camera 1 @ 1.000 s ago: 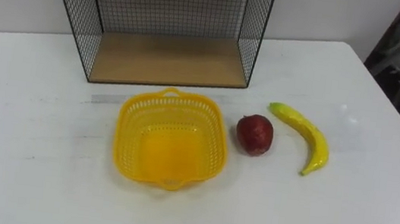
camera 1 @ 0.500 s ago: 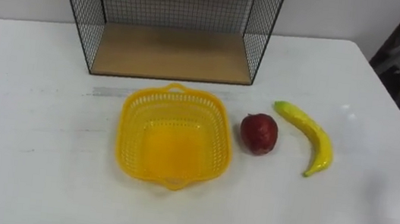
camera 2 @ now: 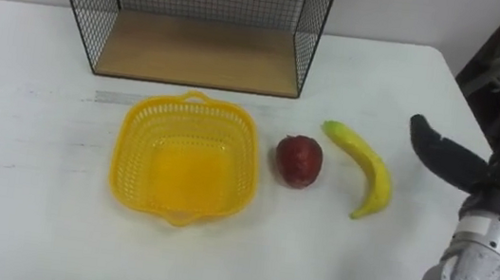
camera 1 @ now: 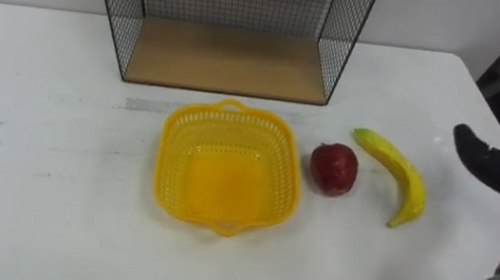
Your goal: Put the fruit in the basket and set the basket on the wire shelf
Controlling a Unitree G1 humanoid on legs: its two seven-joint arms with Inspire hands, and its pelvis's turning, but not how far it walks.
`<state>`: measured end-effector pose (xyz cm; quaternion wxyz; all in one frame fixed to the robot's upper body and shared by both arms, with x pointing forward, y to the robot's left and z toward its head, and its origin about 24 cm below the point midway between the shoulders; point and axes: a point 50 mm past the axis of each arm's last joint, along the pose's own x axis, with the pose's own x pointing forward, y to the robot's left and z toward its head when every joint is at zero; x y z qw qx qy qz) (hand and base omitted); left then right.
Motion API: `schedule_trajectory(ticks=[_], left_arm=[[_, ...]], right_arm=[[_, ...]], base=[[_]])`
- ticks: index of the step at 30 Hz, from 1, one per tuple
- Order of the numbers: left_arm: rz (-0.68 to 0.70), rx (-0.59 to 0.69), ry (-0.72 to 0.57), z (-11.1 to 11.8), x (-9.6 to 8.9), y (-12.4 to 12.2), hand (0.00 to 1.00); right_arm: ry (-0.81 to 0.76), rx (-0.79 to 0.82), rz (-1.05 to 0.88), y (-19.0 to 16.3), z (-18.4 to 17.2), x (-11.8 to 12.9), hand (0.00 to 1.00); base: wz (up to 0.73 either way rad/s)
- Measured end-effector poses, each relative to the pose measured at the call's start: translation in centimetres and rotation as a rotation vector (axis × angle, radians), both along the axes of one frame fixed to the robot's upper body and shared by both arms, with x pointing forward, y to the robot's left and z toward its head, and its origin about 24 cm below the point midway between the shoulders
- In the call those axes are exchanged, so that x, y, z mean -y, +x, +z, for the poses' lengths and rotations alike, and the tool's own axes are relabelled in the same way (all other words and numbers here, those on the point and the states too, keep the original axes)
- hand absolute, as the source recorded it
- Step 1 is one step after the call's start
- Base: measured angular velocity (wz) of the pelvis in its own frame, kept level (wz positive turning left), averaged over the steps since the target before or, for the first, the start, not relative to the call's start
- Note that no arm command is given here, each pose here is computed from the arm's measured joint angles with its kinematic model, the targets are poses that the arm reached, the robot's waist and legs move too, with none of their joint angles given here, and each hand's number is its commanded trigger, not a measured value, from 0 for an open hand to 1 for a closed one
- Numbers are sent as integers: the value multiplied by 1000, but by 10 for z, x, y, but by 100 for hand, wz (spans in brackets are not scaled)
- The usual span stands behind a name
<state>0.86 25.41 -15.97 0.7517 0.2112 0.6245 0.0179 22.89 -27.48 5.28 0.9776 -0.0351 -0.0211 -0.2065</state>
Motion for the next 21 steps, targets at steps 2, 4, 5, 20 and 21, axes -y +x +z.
schedule_trajectory(ticks=[2, 4, 5, 20, 21], left_arm=[[-3, 3, 1, 1, -2, 2, 0], [-5, 3, -1, 1, -3, 3, 0], [-5, 2, 0, 1, -3, 3, 0], [-68, -29, 21, 1, -6, 3, 0], [-68, -29, 21, 1, -6, 3, 0]], right_arm=[[-13, -11, 64, 2, 0, -5, 0], [-27, -16, 115, 5, 0, -9, 0], [-47, -17, 144, 8, 2, -11, 0], [-155, -76, 310, 23, 2, -20, 0], [-169, -80, 322, 24, 3, -21, 0]], base=[[10], [3], [0], [2], [0]])
